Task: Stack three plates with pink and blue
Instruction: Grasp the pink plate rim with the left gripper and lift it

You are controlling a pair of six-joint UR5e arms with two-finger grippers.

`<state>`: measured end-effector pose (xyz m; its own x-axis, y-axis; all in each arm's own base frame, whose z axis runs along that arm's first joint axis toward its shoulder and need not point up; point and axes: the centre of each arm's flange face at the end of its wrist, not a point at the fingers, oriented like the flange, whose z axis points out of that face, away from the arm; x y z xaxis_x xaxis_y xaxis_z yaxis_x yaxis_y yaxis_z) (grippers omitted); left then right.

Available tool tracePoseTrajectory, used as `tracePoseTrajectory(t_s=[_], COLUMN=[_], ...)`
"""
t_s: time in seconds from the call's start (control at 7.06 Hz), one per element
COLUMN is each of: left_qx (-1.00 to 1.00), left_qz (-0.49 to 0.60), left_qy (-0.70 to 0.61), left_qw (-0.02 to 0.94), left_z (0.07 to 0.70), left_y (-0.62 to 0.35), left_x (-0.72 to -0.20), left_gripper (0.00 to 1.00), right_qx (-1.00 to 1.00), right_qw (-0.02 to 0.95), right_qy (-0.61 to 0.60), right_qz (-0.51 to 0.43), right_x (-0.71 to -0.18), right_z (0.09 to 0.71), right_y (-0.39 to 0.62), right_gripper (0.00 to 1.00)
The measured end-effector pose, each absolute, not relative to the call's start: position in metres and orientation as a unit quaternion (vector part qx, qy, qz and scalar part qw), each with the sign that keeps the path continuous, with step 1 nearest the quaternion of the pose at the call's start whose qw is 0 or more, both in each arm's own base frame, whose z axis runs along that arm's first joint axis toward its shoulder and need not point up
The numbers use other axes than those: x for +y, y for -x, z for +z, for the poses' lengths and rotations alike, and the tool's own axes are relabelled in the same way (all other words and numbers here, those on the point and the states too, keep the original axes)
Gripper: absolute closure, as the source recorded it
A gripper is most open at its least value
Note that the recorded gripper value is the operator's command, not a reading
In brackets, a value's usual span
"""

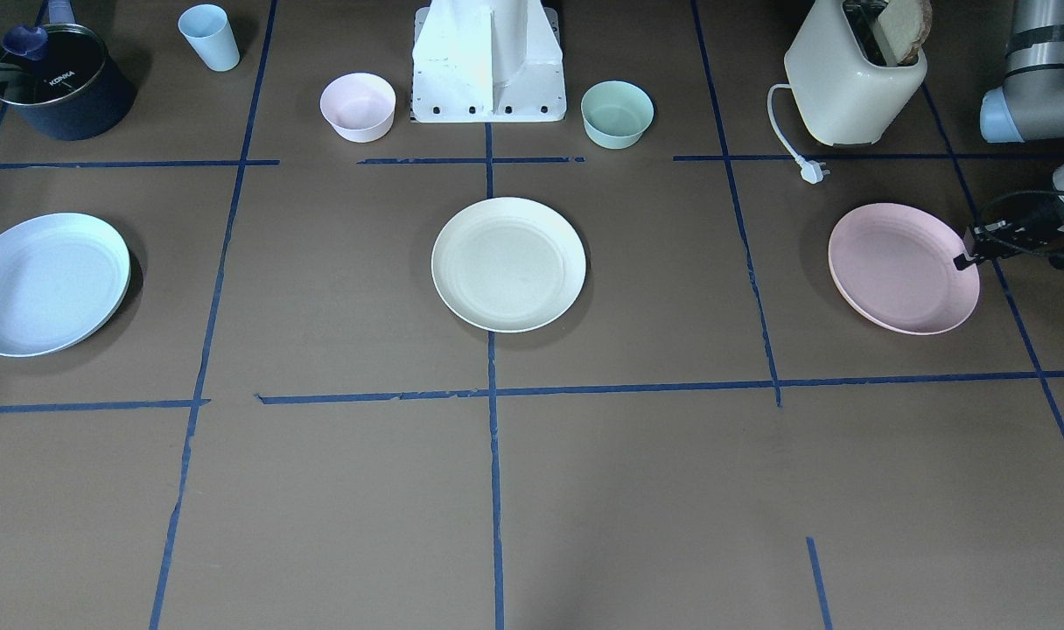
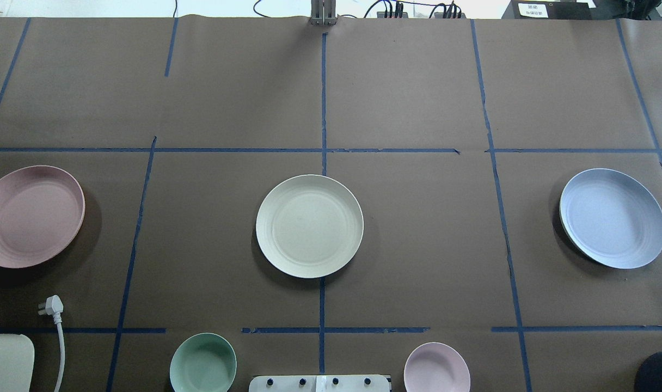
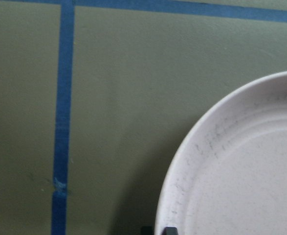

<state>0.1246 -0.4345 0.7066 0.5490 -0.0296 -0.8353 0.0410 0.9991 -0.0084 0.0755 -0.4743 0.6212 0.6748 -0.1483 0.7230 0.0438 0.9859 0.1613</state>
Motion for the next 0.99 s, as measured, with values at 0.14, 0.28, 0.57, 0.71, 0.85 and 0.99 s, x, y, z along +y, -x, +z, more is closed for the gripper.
tracePoseTrajectory(t_s=[0.14,0.28,0.57,0.71,0.85,0.99], left_qx=[0.492,0.515,0.548,0.552,0.55,0.547], left_qz=[-0.032,-0.047,-0.087,-0.106,-0.123,-0.135], left_qy=[0.005,0.018,0.023,0.019,0.017,0.028], left_qw=[0.87,0.856,0.832,0.827,0.826,0.826], left_z=[0.703,0.698,0.654,0.616,0.573,0.53], left_y=[-0.109,-0.089,-0.059,-0.06,-0.081,-0.125], left_x=[-0.437,-0.44,-0.463,-0.486,-0.506,-0.512], left_gripper=[1.0,1.0,1.0,1.0,1.0,1.0], right_qx=[-0.4,-0.4,-0.403,-0.408,-0.412,-0.413], right_qw=[0.912,0.912,0.911,0.909,0.908,0.908], right_qy=[-0.069,-0.071,-0.069,-0.067,-0.063,-0.061], right_qz=[-0.053,-0.051,-0.048,-0.047,-0.045,-0.044], right_x=[-0.479,-0.485,-0.485,-0.482,-0.477,-0.475], right_z=[0.615,0.61,0.611,0.614,0.618,0.62], right_y=[-0.075,-0.075,-0.075,-0.074,-0.073,-0.073], right_gripper=[0.0,0.0,0.0,0.0,0.0,0.0])
